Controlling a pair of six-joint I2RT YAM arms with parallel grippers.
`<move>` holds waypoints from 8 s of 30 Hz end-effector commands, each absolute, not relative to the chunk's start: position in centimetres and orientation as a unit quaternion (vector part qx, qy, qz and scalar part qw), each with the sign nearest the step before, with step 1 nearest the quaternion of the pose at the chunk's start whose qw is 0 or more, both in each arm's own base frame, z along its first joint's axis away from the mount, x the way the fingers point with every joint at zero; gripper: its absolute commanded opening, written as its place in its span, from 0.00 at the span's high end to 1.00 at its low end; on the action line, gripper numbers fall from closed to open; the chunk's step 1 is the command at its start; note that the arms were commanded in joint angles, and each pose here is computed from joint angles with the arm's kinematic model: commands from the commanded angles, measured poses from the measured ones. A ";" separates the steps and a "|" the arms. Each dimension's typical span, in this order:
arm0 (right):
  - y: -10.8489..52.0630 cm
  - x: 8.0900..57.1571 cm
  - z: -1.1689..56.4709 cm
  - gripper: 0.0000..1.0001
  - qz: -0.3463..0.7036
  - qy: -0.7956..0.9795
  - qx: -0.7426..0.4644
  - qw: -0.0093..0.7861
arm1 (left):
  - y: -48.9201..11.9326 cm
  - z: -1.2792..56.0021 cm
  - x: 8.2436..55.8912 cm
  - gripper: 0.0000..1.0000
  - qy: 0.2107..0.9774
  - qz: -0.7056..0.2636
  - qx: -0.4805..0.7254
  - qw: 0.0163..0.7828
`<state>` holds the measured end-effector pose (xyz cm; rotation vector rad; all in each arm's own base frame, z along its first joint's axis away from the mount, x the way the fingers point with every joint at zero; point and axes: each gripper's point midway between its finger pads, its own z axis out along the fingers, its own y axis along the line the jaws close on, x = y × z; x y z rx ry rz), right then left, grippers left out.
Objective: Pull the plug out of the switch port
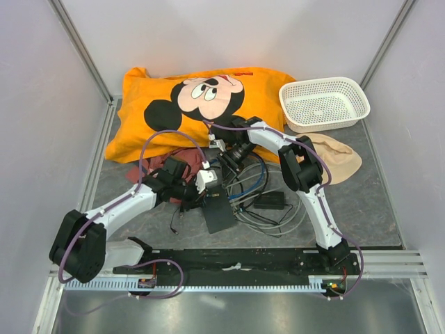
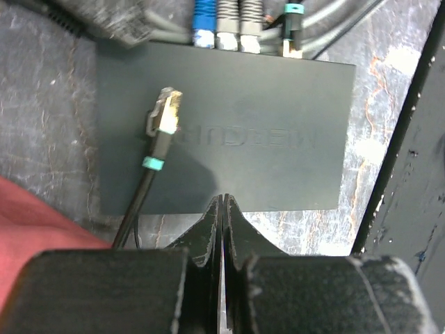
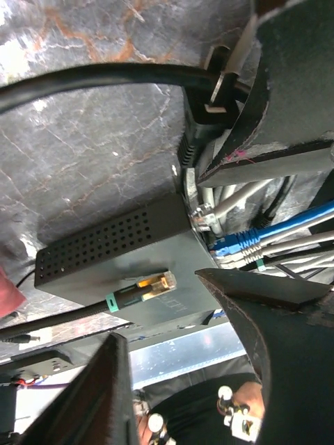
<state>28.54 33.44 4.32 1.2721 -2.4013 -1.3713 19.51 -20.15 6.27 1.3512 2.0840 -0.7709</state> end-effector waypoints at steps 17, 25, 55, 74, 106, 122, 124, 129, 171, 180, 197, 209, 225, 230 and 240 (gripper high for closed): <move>32.3 30.1 0.8 0.48 -0.443 -0.799 0.402 0.055 | -20.9 3.7 19.2 0.99 0.731 -0.248 0.570 0.282; 31.6 29.6 -0.3 0.56 -0.438 -0.800 0.405 0.065 | -20.5 3.1 18.9 0.98 0.735 -0.246 0.569 0.275; 32.2 30.1 -1.2 0.59 -0.410 -0.822 0.391 0.065 | -20.4 2.8 18.8 0.98 0.734 -0.244 0.568 0.281; 31.9 30.6 -1.4 0.88 -0.377 -0.831 0.405 0.052 | -20.4 2.7 19.0 0.98 0.735 -0.242 0.566 0.284; 27.8 32.2 -0.6 1.00 -0.248 -0.814 0.525 0.020 | -19.2 0.8 17.9 0.98 0.747 -0.229 0.560 0.276; 26.1 36.2 6.0 1.00 -0.190 -0.837 0.505 -0.093 | -19.0 0.5 17.6 0.98 0.747 -0.229 0.558 0.282; 25.4 36.9 7.3 1.00 -0.175 -0.840 0.501 -0.115 | -19.1 0.7 17.7 0.98 0.749 -0.230 0.552 0.284; 23.4 37.8 7.0 1.00 -0.116 -0.853 0.492 -0.130 | -19.0 0.7 17.8 0.98 0.749 -0.229 0.550 0.290; 32.8 38.3 16.1 0.33 -0.349 -0.817 0.397 -0.229 | -18.6 1.3 18.4 0.98 0.753 -0.223 0.541 0.302; 32.8 33.4 10.9 0.39 -0.417 -0.810 0.395 -0.115 | -18.2 1.0 18.4 0.98 0.754 -0.218 0.540 0.303; 30.0 27.8 5.2 0.54 -0.432 -0.807 0.403 0.020 | -17.8 0.6 18.3 0.98 0.757 -0.218 0.540 0.296; 31.1 25.1 5.8 0.55 -0.471 -0.759 0.445 0.067 | -17.8 0.5 18.5 0.98 0.758 -0.218 0.539 0.296; 33.5 27.9 3.5 0.46 -0.437 -0.794 0.420 0.054 | -17.6 0.4 18.4 0.98 0.758 -0.216 0.542 0.290; 32.2 29.2 1.7 0.43 -0.374 -0.832 0.407 0.035 | -17.6 0.4 18.5 0.99 0.760 -0.215 0.542 0.287; 26.3 27.4 0.0 0.41 -0.322 -0.866 0.378 0.064 | -17.5 0.3 18.4 0.98 0.759 -0.215 0.542 0.291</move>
